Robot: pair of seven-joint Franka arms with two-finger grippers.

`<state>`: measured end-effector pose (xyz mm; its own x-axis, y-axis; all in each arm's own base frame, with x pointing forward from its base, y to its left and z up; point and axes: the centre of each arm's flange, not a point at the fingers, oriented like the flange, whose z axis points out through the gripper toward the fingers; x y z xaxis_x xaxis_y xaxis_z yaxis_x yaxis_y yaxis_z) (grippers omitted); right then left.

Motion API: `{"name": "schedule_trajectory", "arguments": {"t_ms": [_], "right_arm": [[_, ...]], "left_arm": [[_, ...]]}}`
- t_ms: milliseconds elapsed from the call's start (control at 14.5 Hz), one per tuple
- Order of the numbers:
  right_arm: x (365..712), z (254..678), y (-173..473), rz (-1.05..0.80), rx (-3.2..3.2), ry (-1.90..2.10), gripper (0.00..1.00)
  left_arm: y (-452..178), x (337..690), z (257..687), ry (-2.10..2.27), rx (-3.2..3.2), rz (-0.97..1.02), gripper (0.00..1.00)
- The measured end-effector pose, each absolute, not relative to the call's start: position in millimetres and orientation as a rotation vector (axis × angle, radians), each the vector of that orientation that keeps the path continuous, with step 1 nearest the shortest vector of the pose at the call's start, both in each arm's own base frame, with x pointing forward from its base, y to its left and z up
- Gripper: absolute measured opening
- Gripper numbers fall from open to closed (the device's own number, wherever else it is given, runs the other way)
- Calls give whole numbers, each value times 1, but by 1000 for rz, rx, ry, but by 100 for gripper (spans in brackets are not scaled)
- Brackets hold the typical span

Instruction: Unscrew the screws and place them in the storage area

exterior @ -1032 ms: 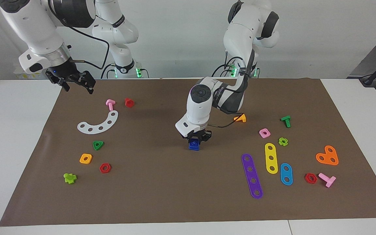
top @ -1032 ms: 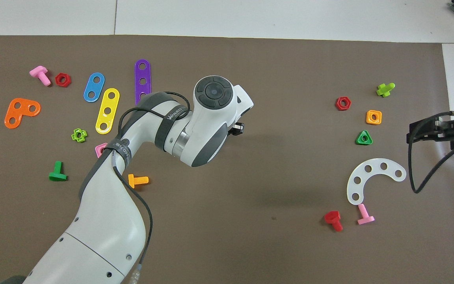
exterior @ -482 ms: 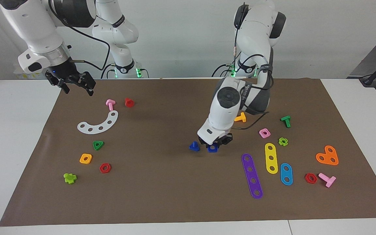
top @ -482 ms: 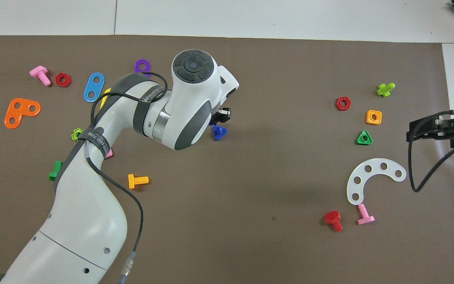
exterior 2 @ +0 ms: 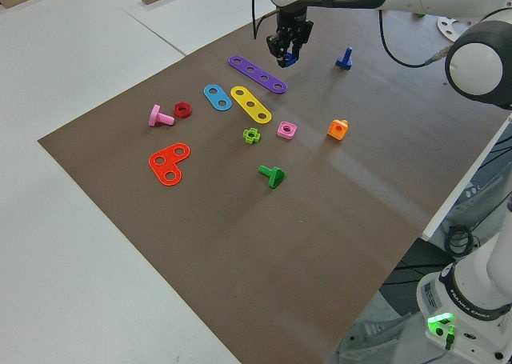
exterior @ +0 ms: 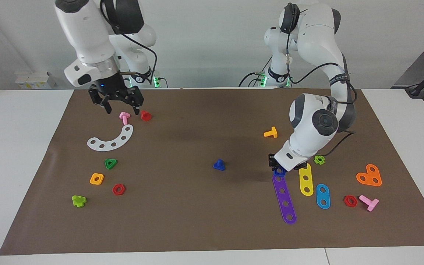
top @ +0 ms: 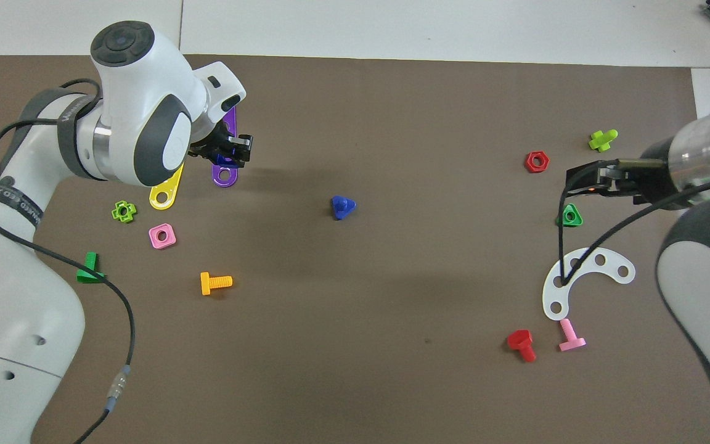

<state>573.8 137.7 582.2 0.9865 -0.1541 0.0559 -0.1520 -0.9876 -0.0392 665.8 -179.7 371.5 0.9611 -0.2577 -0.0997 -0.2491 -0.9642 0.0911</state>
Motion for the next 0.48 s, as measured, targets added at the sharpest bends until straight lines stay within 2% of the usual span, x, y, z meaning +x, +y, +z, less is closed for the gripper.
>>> {"name": "schedule_trajectory", "arguments": {"t_ms": [275, 482], "right_arm": [[598, 523, 254, -167, -3047, 286, 100], [605, 481, 306, -222, -3015, 245, 100]], "left_arm": [[-146, 632, 346, -492, 3020, -169, 47], [-142, 610, 335, -505, 3021, -157, 47]]}}
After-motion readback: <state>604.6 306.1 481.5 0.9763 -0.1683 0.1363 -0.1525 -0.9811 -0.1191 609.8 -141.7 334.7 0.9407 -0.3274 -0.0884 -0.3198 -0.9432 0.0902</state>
